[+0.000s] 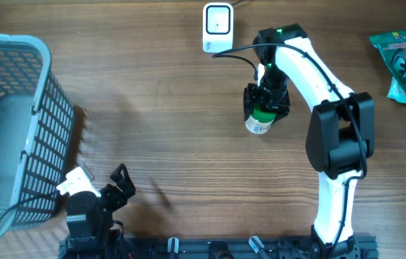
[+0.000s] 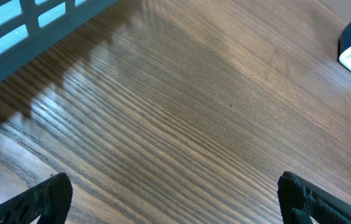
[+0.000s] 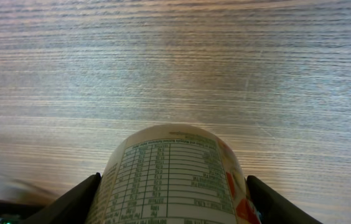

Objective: Scan the item barcode
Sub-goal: 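Lift the jar and hold it under the scanner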

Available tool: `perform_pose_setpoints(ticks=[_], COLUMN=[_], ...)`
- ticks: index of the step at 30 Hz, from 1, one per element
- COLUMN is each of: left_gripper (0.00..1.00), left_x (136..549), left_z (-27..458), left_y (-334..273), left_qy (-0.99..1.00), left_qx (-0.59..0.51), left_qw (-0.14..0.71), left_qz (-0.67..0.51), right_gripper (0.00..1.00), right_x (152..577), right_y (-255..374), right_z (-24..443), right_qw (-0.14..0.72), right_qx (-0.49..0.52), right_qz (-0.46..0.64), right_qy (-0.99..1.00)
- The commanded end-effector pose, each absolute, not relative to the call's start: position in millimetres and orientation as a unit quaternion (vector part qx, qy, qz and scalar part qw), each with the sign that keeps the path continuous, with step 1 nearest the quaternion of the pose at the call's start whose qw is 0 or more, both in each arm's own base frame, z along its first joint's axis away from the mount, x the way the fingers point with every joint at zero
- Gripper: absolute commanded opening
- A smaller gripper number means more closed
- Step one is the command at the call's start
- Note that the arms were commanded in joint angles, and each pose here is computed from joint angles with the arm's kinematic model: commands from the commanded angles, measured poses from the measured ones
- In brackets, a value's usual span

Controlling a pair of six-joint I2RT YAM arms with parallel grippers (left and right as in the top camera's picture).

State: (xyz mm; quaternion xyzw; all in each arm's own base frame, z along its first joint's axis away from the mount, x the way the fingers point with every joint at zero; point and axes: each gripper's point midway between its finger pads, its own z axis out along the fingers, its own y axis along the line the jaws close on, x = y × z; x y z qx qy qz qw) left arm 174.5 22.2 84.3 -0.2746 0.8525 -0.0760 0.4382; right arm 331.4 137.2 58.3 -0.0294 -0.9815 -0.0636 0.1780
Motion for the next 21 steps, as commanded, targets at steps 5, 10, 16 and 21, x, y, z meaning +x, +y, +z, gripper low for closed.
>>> perform_pose_setpoints(ticks=[5,10,16,21], left_gripper=[1.00,1.00,1.00,1.00], left_x=[175,175,175,175], left_z=[84,84,84,84], left_y=[22,22,22,22], left_qy=[0.851,0.851,0.851,0.851], left_qx=[-0.275,-0.275,-0.275,-0.275], left_qw=[0.441,0.441,0.441,0.441], left_qz=[-0.078,-0.078,-0.078,-0.078], right_gripper=[0.51,0.51,0.52,0.52], right_x=[389,500,581,639], right_y=[160,184,222,223], right_z=[103,142,149,134], right_qw=[0.052,-0.196,-0.392,-0.502], right_qx=[-0.004,0.025,0.060,0.060], right_qz=[-0.122,-0.116,-0.019,0.033], right_qy=[-0.991,-0.973,-0.918,-0.862])
